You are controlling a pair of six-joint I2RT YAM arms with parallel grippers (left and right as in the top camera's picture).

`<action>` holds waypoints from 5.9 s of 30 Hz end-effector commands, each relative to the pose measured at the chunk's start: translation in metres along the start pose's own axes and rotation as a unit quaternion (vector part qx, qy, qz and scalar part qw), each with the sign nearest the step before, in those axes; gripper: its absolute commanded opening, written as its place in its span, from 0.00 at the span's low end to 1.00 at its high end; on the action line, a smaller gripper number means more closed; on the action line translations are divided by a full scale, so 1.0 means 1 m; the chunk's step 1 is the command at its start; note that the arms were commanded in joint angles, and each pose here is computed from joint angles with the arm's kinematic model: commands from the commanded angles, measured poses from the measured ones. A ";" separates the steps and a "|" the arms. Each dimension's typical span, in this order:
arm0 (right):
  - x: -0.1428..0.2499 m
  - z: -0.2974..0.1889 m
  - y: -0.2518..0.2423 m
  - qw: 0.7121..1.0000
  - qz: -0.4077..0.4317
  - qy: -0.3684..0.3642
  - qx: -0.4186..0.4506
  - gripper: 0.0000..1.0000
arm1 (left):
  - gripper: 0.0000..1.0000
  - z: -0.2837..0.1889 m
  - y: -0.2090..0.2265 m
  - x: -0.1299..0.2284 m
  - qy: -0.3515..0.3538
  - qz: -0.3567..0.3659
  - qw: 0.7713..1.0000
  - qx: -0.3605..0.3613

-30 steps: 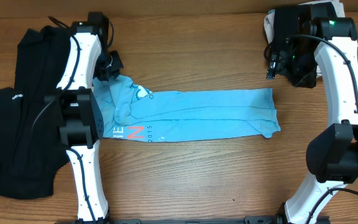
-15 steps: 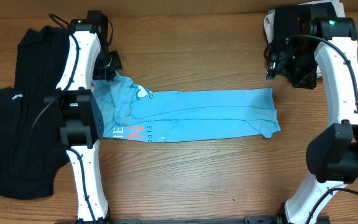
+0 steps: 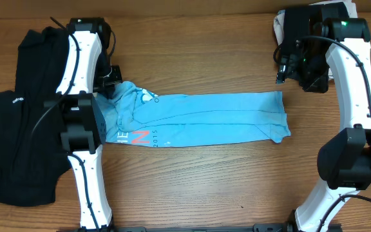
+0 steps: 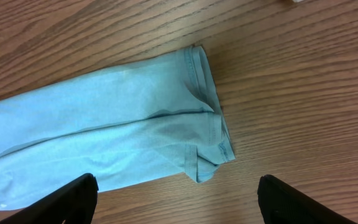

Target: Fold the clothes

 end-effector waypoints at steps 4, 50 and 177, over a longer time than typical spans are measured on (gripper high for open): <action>0.000 0.001 -0.002 1.000 0.003 0.000 -0.005 0.87 | 0.04 -0.014 0.012 0.008 -0.011 0.016 0.999 -0.026; 0.050 0.157 -0.015 0.996 0.023 0.084 -0.002 0.82 | 1.00 -0.173 0.030 0.021 -0.271 0.003 0.947 0.170; 0.021 0.036 0.101 0.990 -0.101 -0.034 -0.097 0.87 | 0.46 0.119 -0.031 0.076 0.004 0.235 0.968 0.085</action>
Point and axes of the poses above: each gripper's point midway between its finger pads, its own z axis out along the fingers, its own y axis along the line the jaws close on, x = y × z, the point moved 8 cm from there along -z, back along the fingers, and after that the axes turned 11 degrees about -z, right-handed, at the moved point
